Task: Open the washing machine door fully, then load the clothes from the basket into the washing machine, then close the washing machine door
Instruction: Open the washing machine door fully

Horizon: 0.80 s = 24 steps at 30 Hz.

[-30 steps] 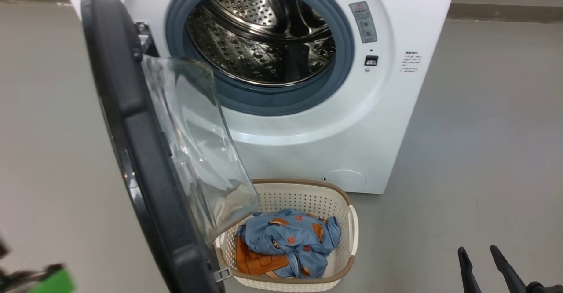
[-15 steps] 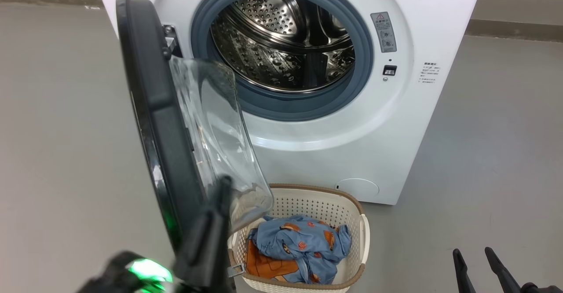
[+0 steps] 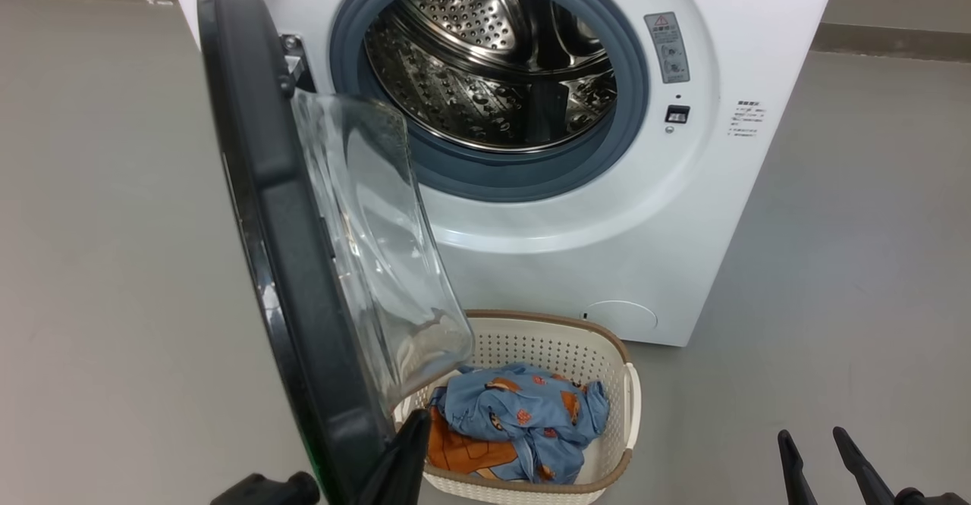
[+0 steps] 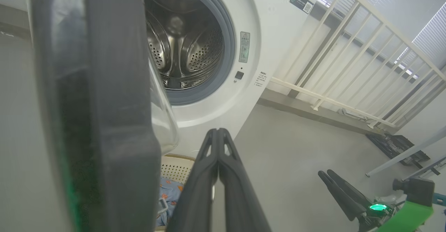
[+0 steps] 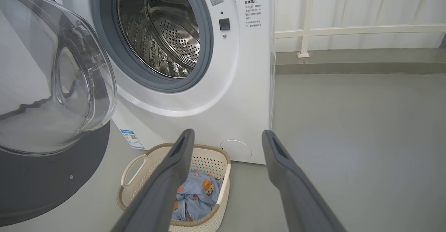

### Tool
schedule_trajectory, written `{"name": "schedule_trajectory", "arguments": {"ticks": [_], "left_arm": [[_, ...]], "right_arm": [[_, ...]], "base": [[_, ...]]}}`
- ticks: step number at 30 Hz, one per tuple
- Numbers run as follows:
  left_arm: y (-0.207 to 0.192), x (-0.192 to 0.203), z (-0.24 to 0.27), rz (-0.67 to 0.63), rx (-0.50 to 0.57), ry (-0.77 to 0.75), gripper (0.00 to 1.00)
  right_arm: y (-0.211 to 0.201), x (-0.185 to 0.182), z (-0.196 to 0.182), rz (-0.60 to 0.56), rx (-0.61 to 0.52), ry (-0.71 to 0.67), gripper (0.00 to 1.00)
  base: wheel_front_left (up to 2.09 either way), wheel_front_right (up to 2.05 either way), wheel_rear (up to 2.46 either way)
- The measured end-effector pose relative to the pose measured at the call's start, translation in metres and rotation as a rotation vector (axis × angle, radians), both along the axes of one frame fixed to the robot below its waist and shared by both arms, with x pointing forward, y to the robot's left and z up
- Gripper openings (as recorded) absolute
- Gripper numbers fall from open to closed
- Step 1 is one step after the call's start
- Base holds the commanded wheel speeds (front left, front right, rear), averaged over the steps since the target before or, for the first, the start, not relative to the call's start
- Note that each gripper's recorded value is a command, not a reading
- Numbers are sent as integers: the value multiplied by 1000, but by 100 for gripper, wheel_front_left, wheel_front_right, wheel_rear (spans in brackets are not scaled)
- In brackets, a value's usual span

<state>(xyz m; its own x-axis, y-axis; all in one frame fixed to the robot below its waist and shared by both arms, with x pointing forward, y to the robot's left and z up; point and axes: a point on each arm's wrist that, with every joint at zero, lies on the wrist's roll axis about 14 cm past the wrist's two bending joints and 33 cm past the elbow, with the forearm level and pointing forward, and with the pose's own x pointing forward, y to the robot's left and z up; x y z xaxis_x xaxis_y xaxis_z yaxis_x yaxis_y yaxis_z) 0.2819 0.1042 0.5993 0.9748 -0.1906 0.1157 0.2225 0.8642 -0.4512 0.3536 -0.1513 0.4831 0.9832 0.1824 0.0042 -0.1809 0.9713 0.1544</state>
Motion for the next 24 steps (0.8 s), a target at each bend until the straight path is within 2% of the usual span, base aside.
{"name": "schedule_trajectory", "arguments": {"ticks": [9, 24], "left_arm": [[17, 1, -22, 81, -1, 74, 0], [47, 0, -32, 237, -17, 93, 0]], "right_arm": [[10, 5, -2, 30, 0, 7, 100], [41, 17, -10, 126, -1, 30, 100]], "base": [[0, 0, 0], [0, 0, 0]]}}
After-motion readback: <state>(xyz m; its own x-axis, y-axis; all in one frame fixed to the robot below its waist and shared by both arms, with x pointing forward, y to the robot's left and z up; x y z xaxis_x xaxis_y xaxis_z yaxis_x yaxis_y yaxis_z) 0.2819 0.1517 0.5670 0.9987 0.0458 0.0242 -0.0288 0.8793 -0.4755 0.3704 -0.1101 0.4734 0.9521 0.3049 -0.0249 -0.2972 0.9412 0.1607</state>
